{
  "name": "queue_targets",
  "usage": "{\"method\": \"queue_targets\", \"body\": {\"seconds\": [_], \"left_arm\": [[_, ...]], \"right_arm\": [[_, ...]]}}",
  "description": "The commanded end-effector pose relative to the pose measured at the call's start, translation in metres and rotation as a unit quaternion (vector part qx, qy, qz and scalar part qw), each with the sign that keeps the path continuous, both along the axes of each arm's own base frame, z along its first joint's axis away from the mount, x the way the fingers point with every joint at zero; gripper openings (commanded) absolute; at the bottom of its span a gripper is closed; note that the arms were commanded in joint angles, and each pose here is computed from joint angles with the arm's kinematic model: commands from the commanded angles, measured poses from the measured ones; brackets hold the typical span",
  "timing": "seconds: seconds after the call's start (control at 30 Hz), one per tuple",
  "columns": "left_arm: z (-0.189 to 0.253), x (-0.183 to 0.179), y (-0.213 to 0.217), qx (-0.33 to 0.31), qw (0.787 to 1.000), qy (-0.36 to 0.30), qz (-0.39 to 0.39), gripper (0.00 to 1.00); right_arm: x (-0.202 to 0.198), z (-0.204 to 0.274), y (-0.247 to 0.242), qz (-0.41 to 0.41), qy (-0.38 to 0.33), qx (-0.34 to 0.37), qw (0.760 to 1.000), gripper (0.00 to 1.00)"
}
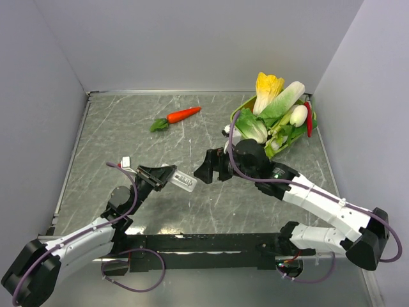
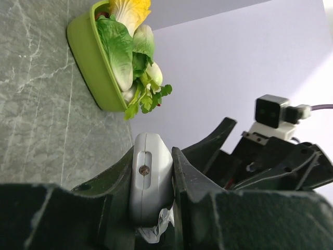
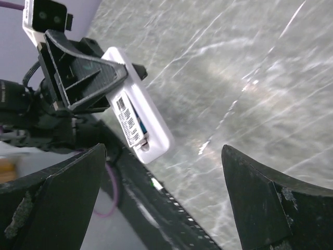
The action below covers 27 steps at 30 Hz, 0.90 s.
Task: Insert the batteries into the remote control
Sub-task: Load the battery cover into the remote control.
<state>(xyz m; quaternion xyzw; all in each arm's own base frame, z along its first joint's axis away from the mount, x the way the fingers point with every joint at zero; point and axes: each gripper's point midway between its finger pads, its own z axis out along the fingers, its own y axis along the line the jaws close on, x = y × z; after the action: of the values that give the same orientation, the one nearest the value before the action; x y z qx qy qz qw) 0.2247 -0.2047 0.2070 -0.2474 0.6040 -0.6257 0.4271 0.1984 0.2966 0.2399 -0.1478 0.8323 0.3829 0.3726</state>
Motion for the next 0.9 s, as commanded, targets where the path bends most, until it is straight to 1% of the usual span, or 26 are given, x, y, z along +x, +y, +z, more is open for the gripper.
{"method": "queue_targets", "body": {"seconds": [0.0, 0.03, 0.07, 0.1, 0.3, 0.37, 0.4, 0.53, 0.73, 0.83, 0.87], "left_arm": [[-0.016, -0.007, 0.004, -0.018, 1.000, 0.015, -0.005, 0.01], [-0.013, -0.007, 0.004, -0.022, 1.000, 0.015, -0.005, 0.01], [-0.009, -0.007, 0.003, -0.027, 1.000, 0.009, -0.008, 0.01], [-0.007, -0.007, 0.002, -0.031, 0.999, 0.010, -0.010, 0.01], [0.003, -0.007, 0.002, -0.043, 0.999, 0.002, -0.011, 0.01], [0.003, -0.007, 0.002, -0.042, 0.999, 0.000, -0.012, 0.01], [0.015, -0.006, 0.000, -0.049, 0.999, -0.010, -0.013, 0.01], [0.019, -0.006, 0.000, -0.054, 0.998, -0.013, -0.014, 0.01], [0.025, -0.007, -0.001, -0.061, 0.998, -0.019, -0.019, 0.01], [0.028, -0.007, -0.001, -0.067, 0.997, -0.023, -0.020, 0.01], [0.028, -0.007, -0.001, -0.068, 0.997, -0.024, -0.020, 0.01]], "right_arm": [[-0.009, 0.031, 0.025, 0.024, 0.036, 0.135, 0.990, 1.00], [-0.011, 0.021, 0.025, 0.024, 0.046, 0.135, 0.989, 1.00], [-0.010, 0.026, 0.028, 0.029, 0.040, 0.154, 0.987, 1.00], [-0.011, 0.024, 0.028, 0.030, 0.050, 0.160, 0.985, 1.00], [-0.004, 0.006, 0.026, 0.018, 0.079, 0.168, 0.982, 0.99], [-0.005, -0.002, 0.026, 0.024, 0.092, 0.172, 0.981, 0.99], [-0.005, -0.004, 0.027, 0.024, 0.099, 0.175, 0.979, 0.98], [-0.005, -0.003, 0.031, 0.042, 0.104, 0.189, 0.975, 0.96], [-0.009, -0.007, 0.041, 0.070, 0.123, 0.204, 0.969, 0.90], [-0.009, -0.010, 0.045, 0.079, 0.133, 0.208, 0.966, 0.85], [-0.010, -0.009, 0.047, 0.083, 0.134, 0.213, 0.964, 0.82]]}}
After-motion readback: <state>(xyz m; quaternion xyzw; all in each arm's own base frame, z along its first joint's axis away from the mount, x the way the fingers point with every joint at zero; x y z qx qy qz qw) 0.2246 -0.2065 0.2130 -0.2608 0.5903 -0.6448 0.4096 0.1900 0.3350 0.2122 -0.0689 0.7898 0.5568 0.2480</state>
